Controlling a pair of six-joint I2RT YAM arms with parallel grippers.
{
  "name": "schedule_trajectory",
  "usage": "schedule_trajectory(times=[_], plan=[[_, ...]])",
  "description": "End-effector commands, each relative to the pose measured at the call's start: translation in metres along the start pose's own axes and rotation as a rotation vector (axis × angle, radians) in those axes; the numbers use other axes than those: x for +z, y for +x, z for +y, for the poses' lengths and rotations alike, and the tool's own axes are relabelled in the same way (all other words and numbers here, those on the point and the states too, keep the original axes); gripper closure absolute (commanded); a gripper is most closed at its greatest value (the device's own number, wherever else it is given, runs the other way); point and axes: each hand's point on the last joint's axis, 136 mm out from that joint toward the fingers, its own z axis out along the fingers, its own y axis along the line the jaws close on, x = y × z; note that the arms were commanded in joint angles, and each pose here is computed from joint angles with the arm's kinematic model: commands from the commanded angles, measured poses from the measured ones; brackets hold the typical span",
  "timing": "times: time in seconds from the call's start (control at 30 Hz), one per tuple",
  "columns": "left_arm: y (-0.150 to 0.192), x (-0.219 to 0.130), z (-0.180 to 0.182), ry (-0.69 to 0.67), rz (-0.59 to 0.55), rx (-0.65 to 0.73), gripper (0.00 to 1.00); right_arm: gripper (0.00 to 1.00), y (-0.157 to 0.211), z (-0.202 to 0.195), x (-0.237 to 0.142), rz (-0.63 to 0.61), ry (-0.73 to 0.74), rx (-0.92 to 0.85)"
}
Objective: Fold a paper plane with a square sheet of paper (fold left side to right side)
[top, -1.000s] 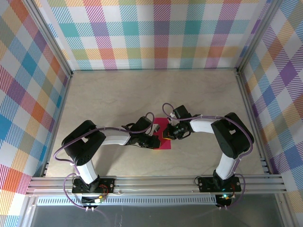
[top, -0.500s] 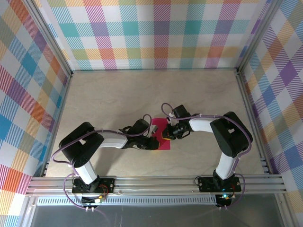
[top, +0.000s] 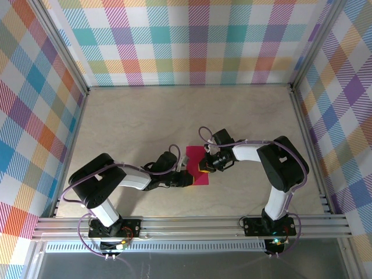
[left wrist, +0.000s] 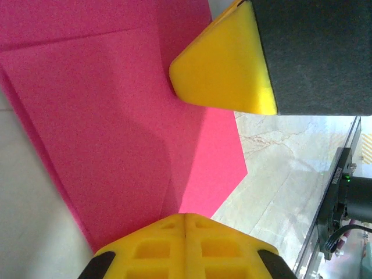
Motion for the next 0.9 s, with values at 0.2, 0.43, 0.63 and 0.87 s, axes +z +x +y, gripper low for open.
schedule_trajectory(times=[0.2,0.43,0.63,0.87], plan=[[0.036,-0.014,0.021,-0.108,0.118,-0.032,1.00,1.00,0.013,-0.048,0.005,0.041,0.174,0.082],[0.031,-0.022,0.016,-0.116,0.100,-0.005,1.00,0.99,0.006,-0.029,0.001,0.018,0.098,0.053],[0.001,-0.034,0.002,-0.093,0.022,0.016,0.93,0.94,-0.004,0.009,-0.012,-0.033,-0.048,-0.001],[-0.045,-0.050,-0.001,-0.124,-0.114,0.052,0.70,0.67,-0.015,0.036,-0.041,-0.174,-0.094,-0.063]])
